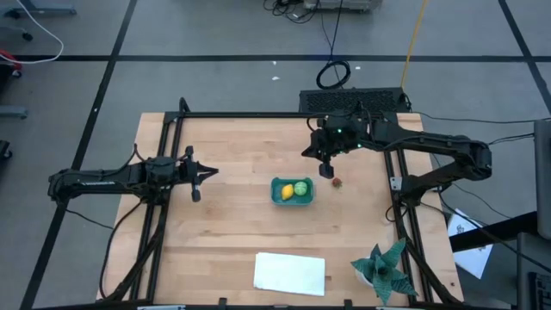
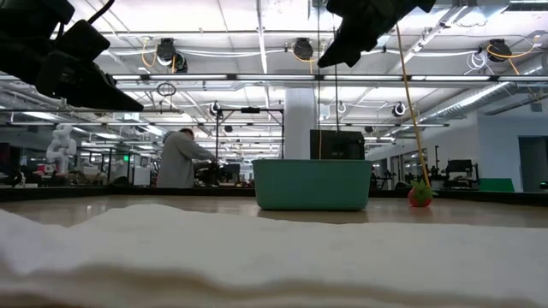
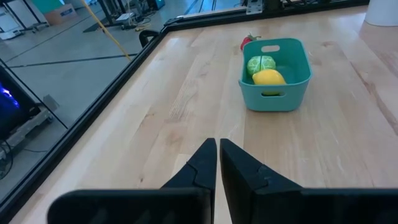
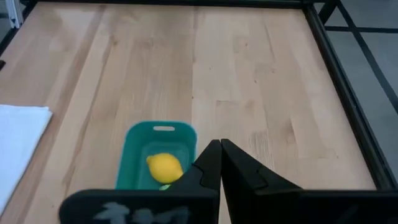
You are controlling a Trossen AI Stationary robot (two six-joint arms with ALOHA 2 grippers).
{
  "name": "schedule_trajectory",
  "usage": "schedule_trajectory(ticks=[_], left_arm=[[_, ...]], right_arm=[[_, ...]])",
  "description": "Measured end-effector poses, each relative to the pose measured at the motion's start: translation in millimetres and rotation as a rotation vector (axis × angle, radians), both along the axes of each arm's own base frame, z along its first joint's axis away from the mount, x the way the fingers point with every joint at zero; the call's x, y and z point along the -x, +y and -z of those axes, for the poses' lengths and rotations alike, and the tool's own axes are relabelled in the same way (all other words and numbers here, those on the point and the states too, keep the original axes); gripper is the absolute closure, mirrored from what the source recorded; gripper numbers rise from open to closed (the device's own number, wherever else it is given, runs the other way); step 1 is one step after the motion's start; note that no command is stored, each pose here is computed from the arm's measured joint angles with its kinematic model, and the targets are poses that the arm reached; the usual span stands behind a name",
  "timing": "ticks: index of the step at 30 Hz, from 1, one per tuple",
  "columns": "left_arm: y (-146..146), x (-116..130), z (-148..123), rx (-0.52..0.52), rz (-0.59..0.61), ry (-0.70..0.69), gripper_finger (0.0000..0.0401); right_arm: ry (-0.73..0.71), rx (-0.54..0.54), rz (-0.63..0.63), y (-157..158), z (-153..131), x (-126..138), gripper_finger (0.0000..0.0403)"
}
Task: Pick and placing Produce into tupperware
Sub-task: Put the red strawberry in the bin
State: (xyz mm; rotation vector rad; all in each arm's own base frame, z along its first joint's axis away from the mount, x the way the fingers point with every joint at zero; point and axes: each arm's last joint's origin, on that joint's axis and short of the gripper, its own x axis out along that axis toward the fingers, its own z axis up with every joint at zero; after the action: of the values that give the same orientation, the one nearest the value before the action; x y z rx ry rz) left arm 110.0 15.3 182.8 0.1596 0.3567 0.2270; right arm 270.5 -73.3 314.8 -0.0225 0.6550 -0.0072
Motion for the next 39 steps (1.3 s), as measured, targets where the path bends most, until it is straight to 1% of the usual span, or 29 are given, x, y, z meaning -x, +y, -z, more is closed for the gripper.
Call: schedule_trajectory(ticks=[4, 11, 16, 21, 24, 32, 39], left_arm=[[0, 0, 0, 0.003, -0.001, 0.0, 0.0375], [0, 0, 0, 0.004, -0.001, 0.004, 0.0375], [0, 0, 1, 0.005, -0.001, 0.005, 0.0375], [0, 0, 1, 0.006, -0.001, 0.005, 0.0375], [0, 0, 1, 0.008, -0.002, 0.004, 0.0375], [0, 0, 1, 0.011, -0.003, 0.004, 0.0375], [0, 0, 1, 0.011, -0.003, 0.004, 0.0375]], right_arm=[[-0.003, 0.001, 0.0, 0, 0, 0, 0.0403], [-0.051, 0.016, 0.004, 1, -11, 7, 0.0403], [-0.12, 0.031, 0.006, 4, -24, 16, 0.0403], [-0.24, 0.03, 0.022, 9, -27, 33, 0.0403], [-0.31, 0.016, 0.024, 12, -23, 48, 0.0403], [-0.468, -0.019, 0.06, 22, -2, 88, 0.0403], [-0.553, -0.046, 0.092, 28, 25, 114, 0.0403]])
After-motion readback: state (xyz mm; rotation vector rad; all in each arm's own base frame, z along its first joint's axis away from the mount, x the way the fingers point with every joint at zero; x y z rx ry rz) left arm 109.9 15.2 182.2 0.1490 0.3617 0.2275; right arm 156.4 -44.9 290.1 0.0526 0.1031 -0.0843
